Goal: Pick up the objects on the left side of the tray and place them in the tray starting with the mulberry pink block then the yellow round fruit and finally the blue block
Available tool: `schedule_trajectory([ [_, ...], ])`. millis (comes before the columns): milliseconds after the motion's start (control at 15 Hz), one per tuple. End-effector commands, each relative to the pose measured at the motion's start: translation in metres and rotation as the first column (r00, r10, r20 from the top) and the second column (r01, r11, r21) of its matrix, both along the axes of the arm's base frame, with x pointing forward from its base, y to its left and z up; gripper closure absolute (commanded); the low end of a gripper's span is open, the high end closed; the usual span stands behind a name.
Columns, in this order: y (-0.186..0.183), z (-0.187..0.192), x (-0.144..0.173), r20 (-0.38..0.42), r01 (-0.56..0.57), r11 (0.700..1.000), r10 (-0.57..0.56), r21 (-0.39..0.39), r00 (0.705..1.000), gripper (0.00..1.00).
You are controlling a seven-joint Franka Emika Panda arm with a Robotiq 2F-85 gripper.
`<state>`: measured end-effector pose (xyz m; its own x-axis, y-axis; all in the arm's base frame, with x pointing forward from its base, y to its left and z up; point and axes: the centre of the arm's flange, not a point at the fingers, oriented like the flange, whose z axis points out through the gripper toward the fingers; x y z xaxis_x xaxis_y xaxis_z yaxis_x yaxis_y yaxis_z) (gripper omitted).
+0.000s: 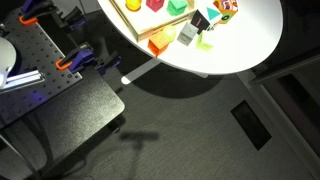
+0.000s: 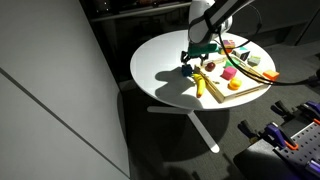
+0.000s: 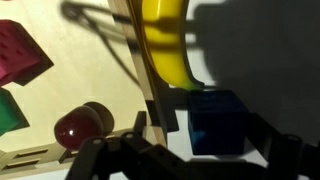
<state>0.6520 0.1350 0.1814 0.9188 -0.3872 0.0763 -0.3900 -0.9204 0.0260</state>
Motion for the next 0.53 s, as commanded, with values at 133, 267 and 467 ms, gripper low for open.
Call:
schedule_trajectory([
  [133,0.011,-0.005,0.029,0.037,0.028,0.999,-0.027,-0.026,0.999,0.00],
  [267,0.015,-0.008,0.033,0.041,0.025,0.999,-0.024,-0.029,0.999,0.00],
  [467,0.021,-0.014,0.037,0.046,0.022,0.999,-0.021,-0.034,0.999,0.00],
])
